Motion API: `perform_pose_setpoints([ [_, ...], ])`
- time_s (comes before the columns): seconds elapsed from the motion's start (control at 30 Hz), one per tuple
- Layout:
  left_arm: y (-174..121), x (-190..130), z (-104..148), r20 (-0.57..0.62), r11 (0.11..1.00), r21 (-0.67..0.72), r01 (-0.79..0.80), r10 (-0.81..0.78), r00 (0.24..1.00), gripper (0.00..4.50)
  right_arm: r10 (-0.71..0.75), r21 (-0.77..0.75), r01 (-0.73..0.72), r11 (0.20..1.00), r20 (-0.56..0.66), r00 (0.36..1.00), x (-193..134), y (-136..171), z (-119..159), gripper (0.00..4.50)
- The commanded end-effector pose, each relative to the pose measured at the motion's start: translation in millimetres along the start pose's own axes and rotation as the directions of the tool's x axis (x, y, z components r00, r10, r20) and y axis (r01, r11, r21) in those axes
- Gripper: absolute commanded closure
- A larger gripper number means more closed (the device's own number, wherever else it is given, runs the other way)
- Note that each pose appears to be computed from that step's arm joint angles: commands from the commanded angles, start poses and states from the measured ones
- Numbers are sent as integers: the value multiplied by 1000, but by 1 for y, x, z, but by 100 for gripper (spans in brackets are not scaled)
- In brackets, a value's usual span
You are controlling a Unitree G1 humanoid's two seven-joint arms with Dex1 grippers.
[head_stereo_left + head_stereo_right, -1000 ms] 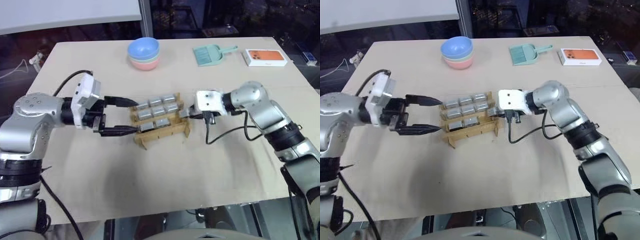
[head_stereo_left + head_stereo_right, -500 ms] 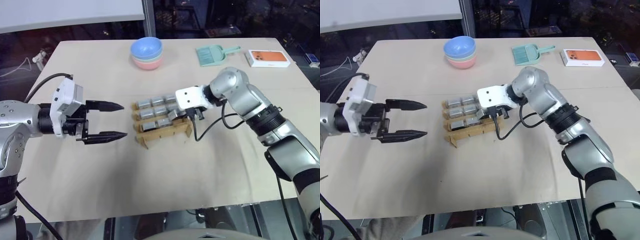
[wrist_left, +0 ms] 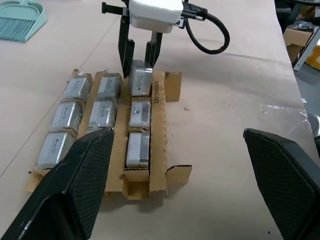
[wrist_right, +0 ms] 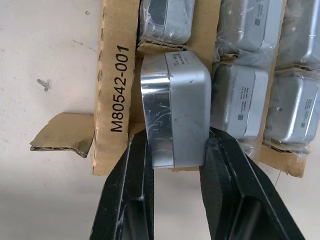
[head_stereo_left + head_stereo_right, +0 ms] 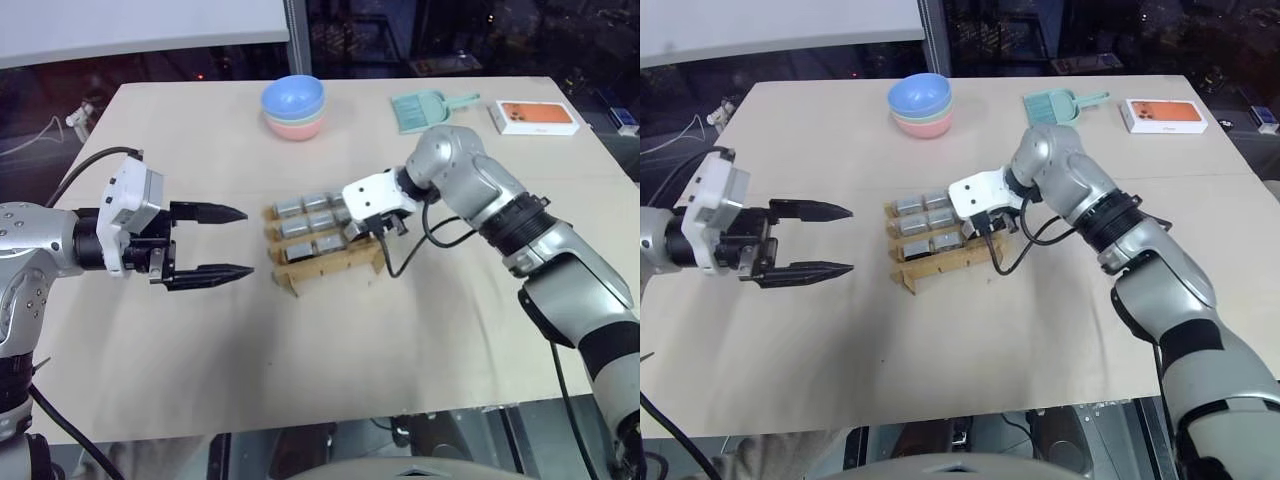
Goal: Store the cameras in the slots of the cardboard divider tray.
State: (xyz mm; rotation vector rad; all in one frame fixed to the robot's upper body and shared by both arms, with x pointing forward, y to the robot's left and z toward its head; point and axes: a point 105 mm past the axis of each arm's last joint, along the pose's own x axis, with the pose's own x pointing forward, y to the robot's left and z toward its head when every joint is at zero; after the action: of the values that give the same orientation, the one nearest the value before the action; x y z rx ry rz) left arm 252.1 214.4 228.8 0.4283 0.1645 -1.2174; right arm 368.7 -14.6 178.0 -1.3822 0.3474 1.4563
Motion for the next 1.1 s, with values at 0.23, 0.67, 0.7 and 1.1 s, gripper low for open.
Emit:
perform_pose_setpoints([
  [0.23,1,-10,5,19,999,35,-41,41,999,21,98,19,-97,995,-82,992,15,18,-12,378],
  [0.67,3,-8,4,27,999,33,-32,31,999,21,100,40,-97,995,-90,991,18,16,-6,328],
  [0.7,3,-8,3,28,999,33,-31,30,999,21,102,41,-99,994,-91,991,18,16,-6,267],
  [1.1,2,-7,2,32,999,27,-28,27,999,21,74,74,-71,995,-36,997,6,9,4,2],
])
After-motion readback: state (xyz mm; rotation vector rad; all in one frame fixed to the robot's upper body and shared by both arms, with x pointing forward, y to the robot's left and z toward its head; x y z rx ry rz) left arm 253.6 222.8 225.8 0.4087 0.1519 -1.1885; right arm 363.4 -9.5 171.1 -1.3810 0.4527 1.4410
